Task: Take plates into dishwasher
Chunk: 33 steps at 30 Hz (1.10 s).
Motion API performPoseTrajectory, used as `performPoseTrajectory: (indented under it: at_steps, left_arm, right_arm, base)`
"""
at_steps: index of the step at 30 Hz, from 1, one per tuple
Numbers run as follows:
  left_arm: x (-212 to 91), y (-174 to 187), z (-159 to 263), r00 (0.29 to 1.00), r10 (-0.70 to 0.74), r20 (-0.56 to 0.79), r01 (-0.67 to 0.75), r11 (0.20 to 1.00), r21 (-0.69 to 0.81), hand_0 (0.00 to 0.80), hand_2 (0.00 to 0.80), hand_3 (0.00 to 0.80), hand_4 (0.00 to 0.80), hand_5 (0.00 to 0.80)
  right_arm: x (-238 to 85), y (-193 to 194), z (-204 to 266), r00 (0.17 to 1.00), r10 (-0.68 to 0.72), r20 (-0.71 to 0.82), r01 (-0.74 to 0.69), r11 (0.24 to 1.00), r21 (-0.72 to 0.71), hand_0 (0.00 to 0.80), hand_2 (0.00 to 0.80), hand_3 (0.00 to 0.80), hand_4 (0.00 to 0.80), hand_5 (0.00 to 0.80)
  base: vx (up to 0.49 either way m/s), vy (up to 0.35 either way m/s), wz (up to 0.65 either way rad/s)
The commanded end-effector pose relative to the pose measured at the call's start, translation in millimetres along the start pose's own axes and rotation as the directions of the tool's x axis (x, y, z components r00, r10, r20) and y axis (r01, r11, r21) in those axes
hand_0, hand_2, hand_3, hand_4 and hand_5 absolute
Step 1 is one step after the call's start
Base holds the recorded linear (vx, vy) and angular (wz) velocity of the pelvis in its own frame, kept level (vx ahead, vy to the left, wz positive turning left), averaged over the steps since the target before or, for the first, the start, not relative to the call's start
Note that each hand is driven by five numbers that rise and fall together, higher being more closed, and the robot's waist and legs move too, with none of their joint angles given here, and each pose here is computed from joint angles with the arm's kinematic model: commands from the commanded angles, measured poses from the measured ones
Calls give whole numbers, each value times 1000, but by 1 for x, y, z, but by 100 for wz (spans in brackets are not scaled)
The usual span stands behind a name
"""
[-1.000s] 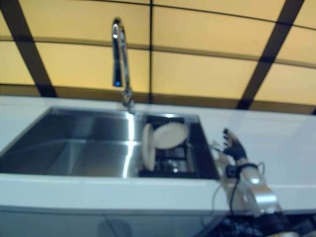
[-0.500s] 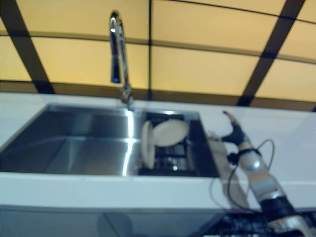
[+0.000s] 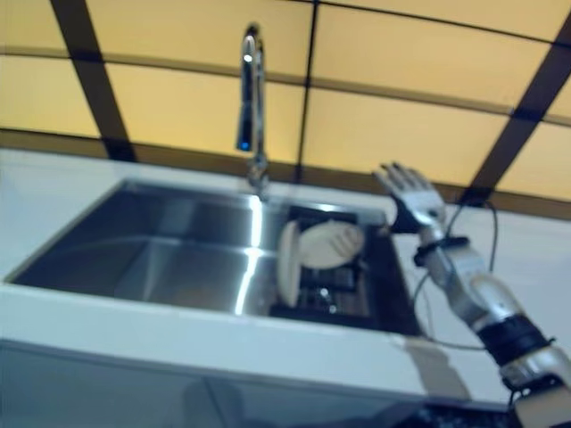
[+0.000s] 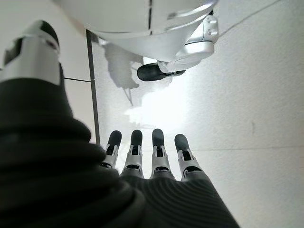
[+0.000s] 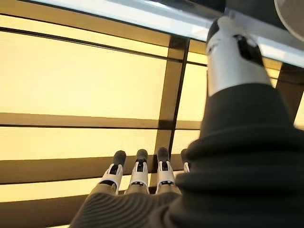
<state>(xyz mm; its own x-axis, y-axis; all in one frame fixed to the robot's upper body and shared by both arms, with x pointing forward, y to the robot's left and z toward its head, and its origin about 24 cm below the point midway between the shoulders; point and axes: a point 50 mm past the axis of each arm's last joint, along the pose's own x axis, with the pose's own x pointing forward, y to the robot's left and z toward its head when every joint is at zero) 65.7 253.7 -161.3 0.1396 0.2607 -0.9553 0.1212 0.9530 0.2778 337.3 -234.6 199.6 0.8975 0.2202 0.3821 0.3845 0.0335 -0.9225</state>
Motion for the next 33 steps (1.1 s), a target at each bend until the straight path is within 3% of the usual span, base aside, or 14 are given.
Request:
performPoseTrajectory:
  at_steps: [1,14,33]
  left_arm:
    - [0,9,1,1000,21,-14,-19,995,102,0,0,0,0,0]
    - [0,13,0,1000,30,-6,-29,995,93,0,0,0,0,0]
    - [0,12,-3,1000,29,5,-30,995,93,0,0,0,0,0]
  right_arm:
    - [22,-25,3,997,-33,69,40,995,-96,0,0,0,0,0]
    - [18,-2,3,986,149,70,-139,982,-125,0,0,0,0,0]
    - [8,29,9,961,271,53,-266,960,-81,0,0,0,0,0]
  base:
    - [16,10,9]
    - [1,1,0]
    - [0,0,0]
